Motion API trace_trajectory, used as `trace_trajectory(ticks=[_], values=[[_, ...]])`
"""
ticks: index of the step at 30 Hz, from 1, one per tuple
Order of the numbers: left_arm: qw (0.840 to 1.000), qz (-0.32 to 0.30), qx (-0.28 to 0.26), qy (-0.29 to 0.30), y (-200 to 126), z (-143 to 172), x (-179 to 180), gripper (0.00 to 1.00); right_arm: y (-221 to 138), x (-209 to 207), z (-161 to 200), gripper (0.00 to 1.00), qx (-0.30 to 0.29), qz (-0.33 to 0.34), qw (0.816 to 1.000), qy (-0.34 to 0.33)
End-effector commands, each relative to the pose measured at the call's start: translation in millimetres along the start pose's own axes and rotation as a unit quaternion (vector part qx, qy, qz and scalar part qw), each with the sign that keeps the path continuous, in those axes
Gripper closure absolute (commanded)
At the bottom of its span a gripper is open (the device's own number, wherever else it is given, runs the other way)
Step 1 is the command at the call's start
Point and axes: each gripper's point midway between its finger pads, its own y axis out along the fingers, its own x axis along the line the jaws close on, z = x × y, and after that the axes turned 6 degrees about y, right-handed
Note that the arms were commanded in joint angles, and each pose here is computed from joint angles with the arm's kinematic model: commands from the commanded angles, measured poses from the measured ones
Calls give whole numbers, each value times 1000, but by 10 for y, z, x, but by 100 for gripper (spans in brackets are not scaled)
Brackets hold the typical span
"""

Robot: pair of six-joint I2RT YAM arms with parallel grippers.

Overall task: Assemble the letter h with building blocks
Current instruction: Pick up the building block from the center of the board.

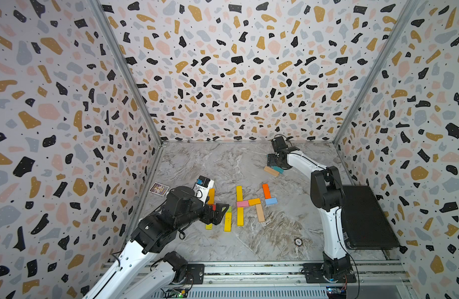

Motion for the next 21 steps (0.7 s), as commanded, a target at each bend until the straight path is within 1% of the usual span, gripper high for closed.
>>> trace_trajectory(ticks=[1,4,9,16,21], values=[[1000,1,-15,0,9,-60,3,1,17,-89,77,14,3,10,998,54],[1000,2,-12,0,18,-56,1,1,40,-117,102,15,4,17,997,70],[1000,5,-15,0,12,-63,-9,1,80,-156,138,18,11,31,997,70],[1000,4,-14,0,16,-59,-7,1,182,-210,324,18,36,38,997,52],[1000,2,-13,-1,19,-61,2,1,235,-307,407,22,49,60,997,25]])
